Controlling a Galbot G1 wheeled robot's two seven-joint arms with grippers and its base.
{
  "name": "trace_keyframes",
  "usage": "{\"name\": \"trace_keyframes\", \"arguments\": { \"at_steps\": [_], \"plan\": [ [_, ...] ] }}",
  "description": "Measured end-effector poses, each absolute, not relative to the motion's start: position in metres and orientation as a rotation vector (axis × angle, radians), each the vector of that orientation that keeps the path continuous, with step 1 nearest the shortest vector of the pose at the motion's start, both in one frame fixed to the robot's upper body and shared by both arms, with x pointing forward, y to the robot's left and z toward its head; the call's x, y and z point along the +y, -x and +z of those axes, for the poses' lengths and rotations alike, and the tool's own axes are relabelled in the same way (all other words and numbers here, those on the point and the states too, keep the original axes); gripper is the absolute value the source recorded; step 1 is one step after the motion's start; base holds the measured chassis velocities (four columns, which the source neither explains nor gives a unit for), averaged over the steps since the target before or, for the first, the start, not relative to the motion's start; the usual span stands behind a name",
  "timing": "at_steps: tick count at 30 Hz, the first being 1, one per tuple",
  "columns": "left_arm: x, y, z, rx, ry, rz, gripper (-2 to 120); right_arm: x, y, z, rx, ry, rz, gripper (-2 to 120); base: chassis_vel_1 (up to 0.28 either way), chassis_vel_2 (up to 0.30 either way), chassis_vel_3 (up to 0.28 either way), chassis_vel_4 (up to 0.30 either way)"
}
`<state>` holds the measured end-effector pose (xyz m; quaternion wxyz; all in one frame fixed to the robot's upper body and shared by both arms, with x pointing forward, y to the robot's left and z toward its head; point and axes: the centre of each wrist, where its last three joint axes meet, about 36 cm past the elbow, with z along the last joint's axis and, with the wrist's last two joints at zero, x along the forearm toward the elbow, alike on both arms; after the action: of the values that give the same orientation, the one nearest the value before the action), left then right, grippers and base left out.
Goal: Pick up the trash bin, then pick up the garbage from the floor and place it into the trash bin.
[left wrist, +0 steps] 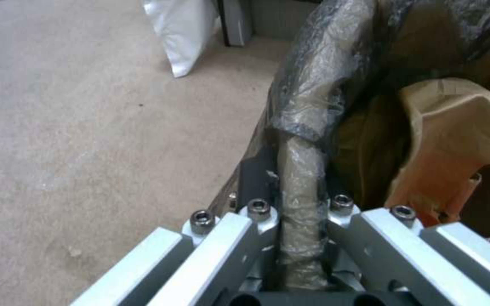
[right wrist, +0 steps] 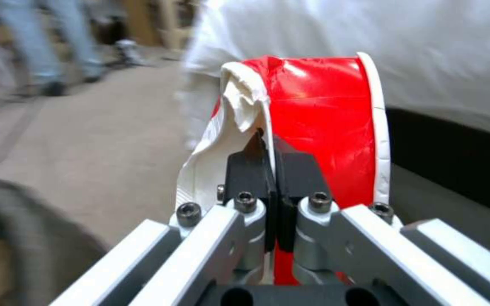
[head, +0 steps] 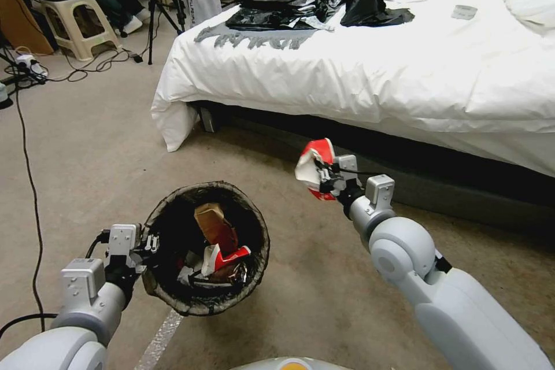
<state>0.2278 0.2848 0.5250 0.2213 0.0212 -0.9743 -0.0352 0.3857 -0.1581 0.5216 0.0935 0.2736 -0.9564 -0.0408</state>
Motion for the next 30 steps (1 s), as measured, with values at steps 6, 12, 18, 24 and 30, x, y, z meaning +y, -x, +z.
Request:
{"name": "trace_keyframes", "arguments": {
  "at_steps": [6, 12, 18, 24, 30],
  "plan": [
    [0.284, -0.228, 0.525, -2.694, -0.054, -0.095, 1, -0.146, -0.383, 0.542, -2.800, -1.101, -0.150, 0, 0.000, 0.000, 0.000, 0.000],
    [0.283, -0.229, 0.526, -2.698, -0.052, -0.095, 1, -0.125, -0.373, 0.552, -2.695, -1.343, -0.131, 0, 0.000, 0.000, 0.000, 0.000],
    [0.283, -0.231, 0.527, -2.708, -0.048, -0.098, 1, -0.100, -0.368, 0.550, -2.616, -1.469, -0.077, 0, 0.000, 0.000, 0.000, 0.000],
    [0.283, -0.233, 0.528, -2.714, -0.047, -0.096, 1, -0.083, -0.362, 0.545, -2.548, -1.521, -0.057, 0, 0.000, 0.000, 0.000, 0.000],
    [0.283, -0.234, 0.529, -2.721, -0.045, -0.095, 1, -0.073, -0.353, 0.532, -2.472, -1.535, 0.003, 0, 0.000, 0.000, 0.000, 0.000]
  ]
}}
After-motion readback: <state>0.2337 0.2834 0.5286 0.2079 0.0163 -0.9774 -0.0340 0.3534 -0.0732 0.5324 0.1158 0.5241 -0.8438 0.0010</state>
